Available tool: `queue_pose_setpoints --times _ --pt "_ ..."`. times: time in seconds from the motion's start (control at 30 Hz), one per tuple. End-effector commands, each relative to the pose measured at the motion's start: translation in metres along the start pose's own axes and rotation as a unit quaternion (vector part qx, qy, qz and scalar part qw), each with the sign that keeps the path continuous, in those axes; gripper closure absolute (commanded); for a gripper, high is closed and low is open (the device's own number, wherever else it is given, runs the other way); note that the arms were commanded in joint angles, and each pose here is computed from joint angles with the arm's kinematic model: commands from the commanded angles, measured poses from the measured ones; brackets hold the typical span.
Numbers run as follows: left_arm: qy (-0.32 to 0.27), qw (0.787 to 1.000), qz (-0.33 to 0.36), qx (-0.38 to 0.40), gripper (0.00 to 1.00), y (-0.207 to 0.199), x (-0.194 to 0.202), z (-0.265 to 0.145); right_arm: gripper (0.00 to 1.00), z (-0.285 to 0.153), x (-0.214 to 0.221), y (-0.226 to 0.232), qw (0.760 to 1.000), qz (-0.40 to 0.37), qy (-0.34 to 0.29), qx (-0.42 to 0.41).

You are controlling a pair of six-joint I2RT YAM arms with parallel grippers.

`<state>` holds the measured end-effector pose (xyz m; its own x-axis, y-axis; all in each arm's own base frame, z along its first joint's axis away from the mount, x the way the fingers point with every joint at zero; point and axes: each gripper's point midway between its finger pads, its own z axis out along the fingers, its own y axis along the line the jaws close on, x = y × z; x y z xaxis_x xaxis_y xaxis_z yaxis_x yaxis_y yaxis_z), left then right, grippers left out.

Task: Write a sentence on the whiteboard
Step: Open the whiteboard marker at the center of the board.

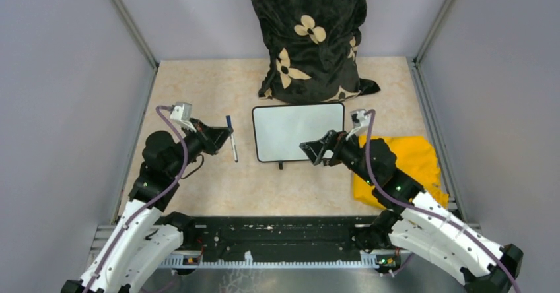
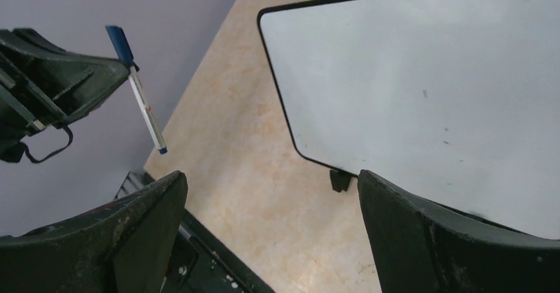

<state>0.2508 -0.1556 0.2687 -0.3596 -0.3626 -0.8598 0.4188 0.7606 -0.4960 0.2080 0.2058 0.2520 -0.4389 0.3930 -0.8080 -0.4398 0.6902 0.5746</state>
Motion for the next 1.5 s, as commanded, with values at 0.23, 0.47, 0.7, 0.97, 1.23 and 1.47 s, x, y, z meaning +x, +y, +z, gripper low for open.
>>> queue_pose_setpoints --times 0.23,0.47,0.7,0.97,1.23,1.47 --pt "-0.044 0.97 -0.04 0.237 1.0 -0.091 -0.028 -0.028 0.01 0.011 -0.008 0.137 0.966 -0.005 0.002 -0.257" --pt "-0.046 0.947 -0.095 0.305 1.0 -0.109 -0.026 -0.037 0.02 0.017 -0.016 0.156 0.953 0.0 -0.036 -0.302" --pt "-0.038 0.932 -0.12 0.341 1.0 -0.118 -0.024 -0.043 0.05 0.033 -0.003 0.182 0.945 -0.008 -0.004 -0.328" --pt "-0.032 0.924 -0.111 0.363 1.0 -0.127 -0.025 -0.048 0.14 0.049 0.005 0.196 0.941 -0.005 0.017 -0.337" --pt "-0.026 0.923 -0.108 0.369 1.0 -0.129 -0.022 -0.05 0.31 0.055 0.016 0.215 0.926 0.009 0.057 -0.374" --pt "-0.024 0.922 -0.105 0.372 1.0 -0.13 -0.023 -0.05 0.6 0.056 0.021 0.217 0.923 0.01 0.072 -0.379"
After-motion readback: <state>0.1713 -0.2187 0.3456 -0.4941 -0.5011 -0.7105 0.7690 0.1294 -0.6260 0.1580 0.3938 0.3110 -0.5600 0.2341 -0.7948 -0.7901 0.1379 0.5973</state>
